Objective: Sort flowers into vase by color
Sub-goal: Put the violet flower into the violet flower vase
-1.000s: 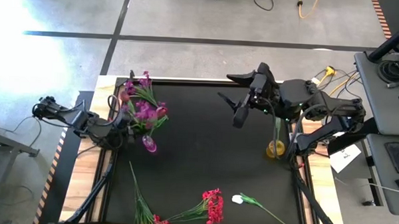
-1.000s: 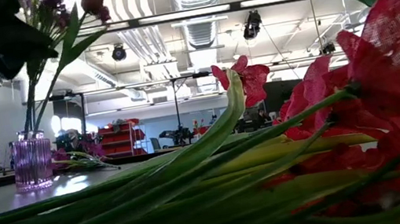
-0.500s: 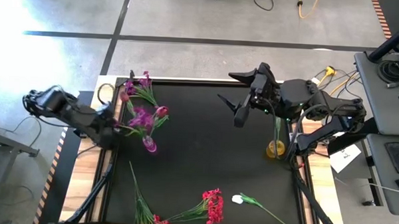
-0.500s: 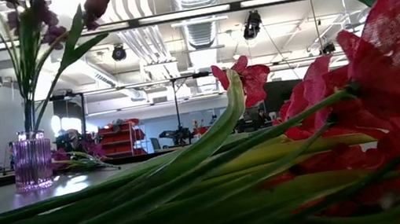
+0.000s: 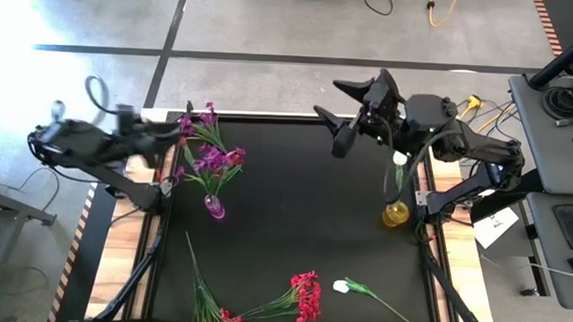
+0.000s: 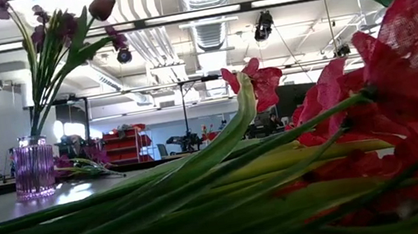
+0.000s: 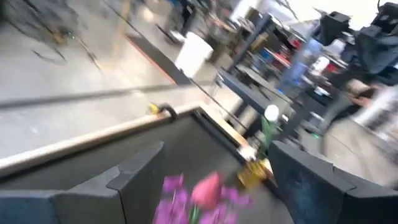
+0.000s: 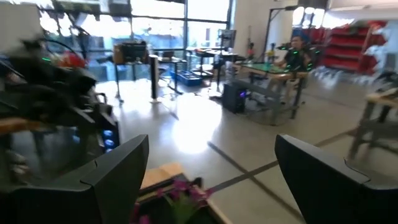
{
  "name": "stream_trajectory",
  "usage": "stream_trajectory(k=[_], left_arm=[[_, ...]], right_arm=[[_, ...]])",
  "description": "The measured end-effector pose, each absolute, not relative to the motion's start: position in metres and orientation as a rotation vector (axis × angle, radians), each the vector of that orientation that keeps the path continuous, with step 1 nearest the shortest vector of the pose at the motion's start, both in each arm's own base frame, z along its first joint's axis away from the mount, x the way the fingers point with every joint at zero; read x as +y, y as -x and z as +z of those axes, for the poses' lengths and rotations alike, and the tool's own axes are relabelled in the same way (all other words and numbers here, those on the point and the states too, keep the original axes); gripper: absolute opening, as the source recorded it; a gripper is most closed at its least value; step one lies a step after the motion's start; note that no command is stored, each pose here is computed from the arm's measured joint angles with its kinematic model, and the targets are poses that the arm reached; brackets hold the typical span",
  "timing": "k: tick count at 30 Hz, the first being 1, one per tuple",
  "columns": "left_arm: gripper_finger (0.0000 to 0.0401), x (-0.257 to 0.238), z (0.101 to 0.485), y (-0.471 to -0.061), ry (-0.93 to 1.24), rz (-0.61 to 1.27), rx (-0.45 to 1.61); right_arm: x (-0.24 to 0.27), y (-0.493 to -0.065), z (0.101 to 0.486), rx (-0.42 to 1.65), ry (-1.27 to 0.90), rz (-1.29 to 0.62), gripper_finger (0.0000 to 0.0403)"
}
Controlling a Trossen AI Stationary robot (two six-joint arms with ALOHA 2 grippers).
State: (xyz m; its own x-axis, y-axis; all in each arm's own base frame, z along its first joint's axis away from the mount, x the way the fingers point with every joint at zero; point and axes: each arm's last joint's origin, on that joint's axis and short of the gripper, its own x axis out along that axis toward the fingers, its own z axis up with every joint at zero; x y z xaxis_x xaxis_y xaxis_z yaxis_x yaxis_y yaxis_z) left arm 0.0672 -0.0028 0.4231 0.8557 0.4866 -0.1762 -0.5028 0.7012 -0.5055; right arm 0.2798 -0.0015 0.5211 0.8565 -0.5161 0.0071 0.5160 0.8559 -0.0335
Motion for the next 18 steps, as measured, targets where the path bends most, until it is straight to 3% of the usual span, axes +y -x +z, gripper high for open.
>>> stream_trajectory(k=[8, 14, 18], left_arm=[[0.0262, 0.006, 0.407, -0.142, 0.606, 0.855, -0.056], [0.0228, 0.064, 0.397, -0.185, 0.66, 0.963, 0.085], [0.0209, 0.117, 0.401, -0.188, 0.697, 1.137, 0.096]], right_arm=[[-0.013, -0.277, 0.522, 0.037, 0.156, -0.583, 0.0341], [-0.013, -0.27, 0.522, 0.083, 0.199, -0.585, 0.0341], [-0.013, -0.256, 0.517, 0.154, 0.152, -0.584, 0.0341]])
